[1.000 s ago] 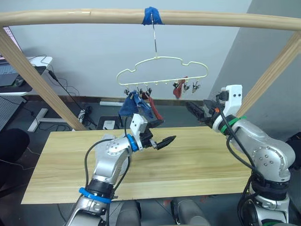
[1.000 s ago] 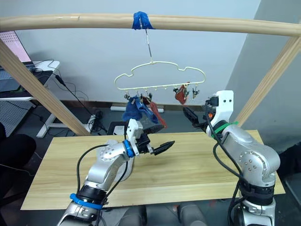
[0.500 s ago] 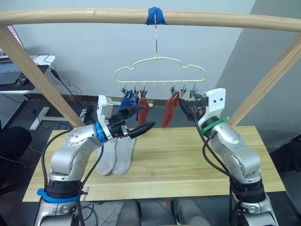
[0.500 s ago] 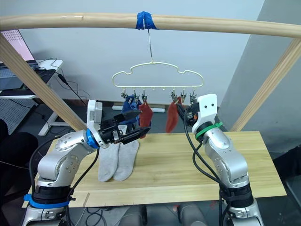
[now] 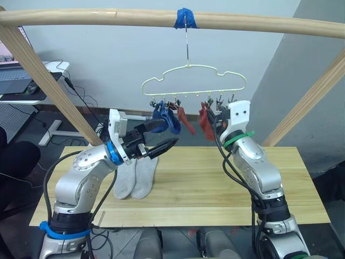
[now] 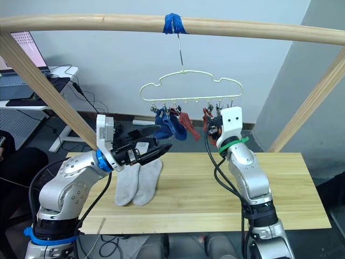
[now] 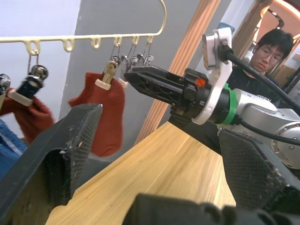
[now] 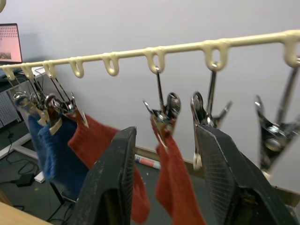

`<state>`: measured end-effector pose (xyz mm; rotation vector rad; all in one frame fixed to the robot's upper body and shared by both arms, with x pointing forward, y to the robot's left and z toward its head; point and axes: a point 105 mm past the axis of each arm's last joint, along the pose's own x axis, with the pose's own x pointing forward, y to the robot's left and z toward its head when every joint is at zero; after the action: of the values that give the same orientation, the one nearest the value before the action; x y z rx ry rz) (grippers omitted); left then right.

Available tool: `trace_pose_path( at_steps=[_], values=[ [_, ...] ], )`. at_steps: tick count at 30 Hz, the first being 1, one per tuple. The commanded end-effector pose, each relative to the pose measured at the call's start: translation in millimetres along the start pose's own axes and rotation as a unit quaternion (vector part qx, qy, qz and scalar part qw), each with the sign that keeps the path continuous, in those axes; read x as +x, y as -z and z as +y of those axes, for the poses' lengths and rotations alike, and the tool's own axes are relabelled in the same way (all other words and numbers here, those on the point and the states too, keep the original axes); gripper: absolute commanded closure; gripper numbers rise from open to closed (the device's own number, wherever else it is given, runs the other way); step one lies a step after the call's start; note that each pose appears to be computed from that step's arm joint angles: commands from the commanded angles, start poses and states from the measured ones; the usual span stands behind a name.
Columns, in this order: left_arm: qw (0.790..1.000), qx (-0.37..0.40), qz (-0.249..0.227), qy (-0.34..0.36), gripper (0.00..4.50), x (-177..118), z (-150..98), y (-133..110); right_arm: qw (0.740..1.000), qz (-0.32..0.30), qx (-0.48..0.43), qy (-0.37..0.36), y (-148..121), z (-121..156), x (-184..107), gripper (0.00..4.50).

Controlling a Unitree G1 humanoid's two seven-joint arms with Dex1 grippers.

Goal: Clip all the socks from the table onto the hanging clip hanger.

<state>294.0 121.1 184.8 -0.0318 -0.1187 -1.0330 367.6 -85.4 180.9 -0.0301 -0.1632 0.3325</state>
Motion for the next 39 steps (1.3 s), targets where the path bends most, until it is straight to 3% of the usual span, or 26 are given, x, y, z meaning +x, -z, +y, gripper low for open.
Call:
trace_pose_path(
  at_steps=[1,39],
  values=[
    [1.0,0.017,-0.02,0.0,0.0,0,-2,-11,0.999,-0.027,-0.01,0.026,-14,-9,3,2.53],
    [1.0,0.021,-0.02,-0.006,0.0,1,1,-7,0.995,0.01,0.032,0.092,-1,-27,9,2.53]
  ],
)
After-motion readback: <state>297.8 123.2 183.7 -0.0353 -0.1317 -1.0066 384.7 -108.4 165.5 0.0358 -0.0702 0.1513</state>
